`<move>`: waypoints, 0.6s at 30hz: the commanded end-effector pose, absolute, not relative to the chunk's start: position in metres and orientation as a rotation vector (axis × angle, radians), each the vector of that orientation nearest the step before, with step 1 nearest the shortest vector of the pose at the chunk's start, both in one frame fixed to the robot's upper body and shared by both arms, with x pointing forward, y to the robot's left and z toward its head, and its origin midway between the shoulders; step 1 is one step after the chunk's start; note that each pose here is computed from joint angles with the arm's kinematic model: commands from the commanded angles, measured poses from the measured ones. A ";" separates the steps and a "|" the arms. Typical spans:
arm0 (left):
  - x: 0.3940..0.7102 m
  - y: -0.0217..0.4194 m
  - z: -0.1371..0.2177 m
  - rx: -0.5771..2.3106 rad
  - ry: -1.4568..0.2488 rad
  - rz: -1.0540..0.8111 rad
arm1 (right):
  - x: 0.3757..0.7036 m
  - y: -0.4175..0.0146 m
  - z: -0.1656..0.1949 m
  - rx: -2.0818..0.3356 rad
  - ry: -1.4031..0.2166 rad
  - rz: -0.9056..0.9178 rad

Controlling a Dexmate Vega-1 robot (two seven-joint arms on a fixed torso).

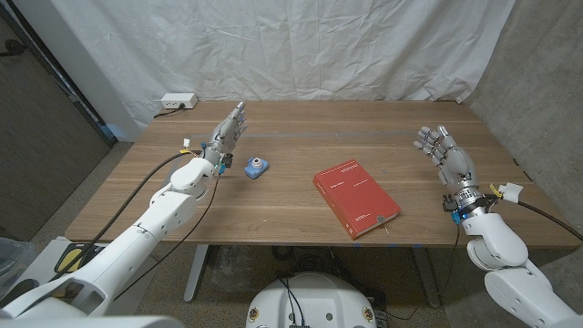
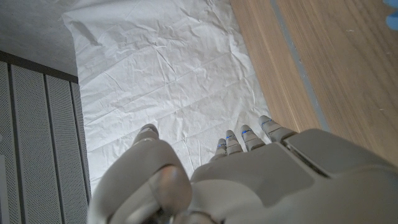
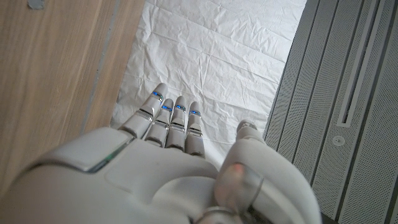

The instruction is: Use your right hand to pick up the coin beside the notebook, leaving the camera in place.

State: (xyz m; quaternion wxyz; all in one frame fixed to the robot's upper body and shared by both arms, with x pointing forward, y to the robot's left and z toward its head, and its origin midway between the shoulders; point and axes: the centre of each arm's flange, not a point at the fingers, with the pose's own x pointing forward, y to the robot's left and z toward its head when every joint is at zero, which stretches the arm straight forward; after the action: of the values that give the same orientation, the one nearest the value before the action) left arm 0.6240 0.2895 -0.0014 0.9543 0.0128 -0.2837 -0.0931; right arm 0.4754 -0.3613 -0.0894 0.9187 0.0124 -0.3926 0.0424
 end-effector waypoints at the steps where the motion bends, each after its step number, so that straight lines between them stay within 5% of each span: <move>1: 0.617 0.292 -0.001 0.017 -0.571 -0.153 | 0.462 -0.365 -0.098 0.026 -0.804 0.073; 18: 0.612 0.288 0.003 0.032 -0.572 -0.162 | 0.436 -0.363 -0.103 0.001 -0.823 0.058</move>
State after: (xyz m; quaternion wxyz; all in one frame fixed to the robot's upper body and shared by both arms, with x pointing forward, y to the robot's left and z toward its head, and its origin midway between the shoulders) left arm 0.6149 0.2897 0.0015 0.9556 0.0131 -0.2830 -0.0812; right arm 0.4544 -0.3653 -0.1002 0.9171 0.0090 -0.3971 0.0343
